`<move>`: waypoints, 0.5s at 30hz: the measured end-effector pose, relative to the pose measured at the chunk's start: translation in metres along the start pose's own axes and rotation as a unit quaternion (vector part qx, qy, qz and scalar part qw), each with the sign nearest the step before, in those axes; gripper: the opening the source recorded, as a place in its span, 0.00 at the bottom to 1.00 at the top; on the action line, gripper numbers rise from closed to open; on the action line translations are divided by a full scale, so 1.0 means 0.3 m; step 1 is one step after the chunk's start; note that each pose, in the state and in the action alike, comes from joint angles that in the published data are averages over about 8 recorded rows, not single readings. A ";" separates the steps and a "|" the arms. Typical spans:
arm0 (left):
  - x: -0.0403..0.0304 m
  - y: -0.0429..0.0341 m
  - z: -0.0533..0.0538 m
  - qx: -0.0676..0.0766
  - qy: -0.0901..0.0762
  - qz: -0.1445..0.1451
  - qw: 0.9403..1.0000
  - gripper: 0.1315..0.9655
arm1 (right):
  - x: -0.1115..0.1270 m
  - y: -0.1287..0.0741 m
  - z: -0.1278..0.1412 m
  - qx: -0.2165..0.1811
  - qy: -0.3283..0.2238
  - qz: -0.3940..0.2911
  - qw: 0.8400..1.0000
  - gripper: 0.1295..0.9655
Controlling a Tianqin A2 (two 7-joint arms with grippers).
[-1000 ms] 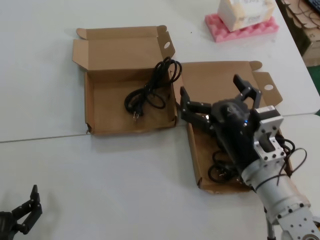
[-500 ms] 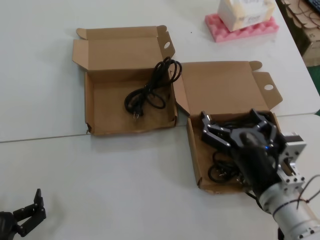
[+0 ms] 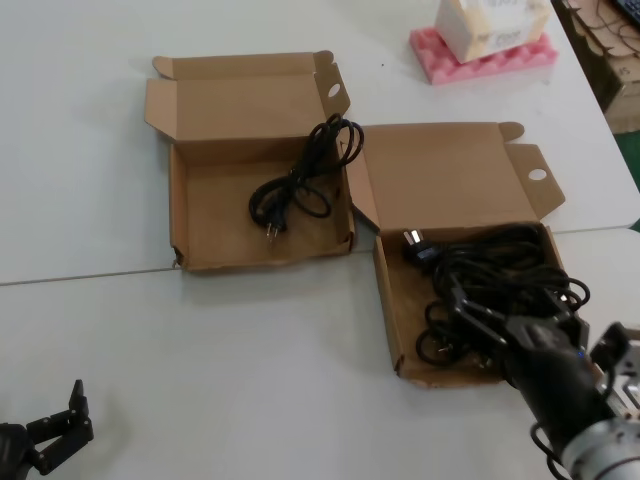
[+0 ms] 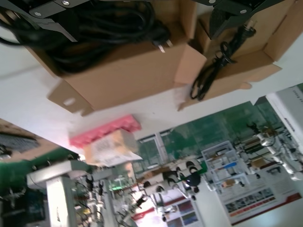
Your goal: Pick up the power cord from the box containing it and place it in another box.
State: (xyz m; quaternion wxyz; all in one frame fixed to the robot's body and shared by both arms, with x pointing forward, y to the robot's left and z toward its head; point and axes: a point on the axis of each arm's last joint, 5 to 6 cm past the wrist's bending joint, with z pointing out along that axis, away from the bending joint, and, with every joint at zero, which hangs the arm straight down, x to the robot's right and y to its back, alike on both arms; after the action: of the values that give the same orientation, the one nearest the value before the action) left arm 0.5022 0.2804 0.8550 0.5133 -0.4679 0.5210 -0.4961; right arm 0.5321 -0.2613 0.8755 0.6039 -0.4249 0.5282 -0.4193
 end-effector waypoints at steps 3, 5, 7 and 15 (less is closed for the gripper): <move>0.000 0.000 0.000 0.000 0.000 0.000 1.000 1.00 | 0.024 0.015 -0.029 -0.008 0.008 0.015 1.000 1.00; 0.000 0.000 0.000 0.000 0.000 0.000 1.000 1.00 | 0.036 0.022 -0.044 -0.013 0.013 0.023 1.000 1.00; 0.000 0.000 0.000 0.000 0.000 0.000 1.000 1.00 | 0.045 0.027 -0.055 -0.015 0.016 0.028 0.999 1.00; 0.000 0.000 0.000 0.000 0.000 0.000 1.000 1.00 | 0.051 0.030 -0.063 -0.017 0.018 0.032 0.999 1.00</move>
State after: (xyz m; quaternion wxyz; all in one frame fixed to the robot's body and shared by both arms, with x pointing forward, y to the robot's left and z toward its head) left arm 0.5022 0.2804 0.8550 0.5133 -0.4679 0.5210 -0.4961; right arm 0.5152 -0.2747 0.8609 0.5999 -0.4102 0.5598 -0.3981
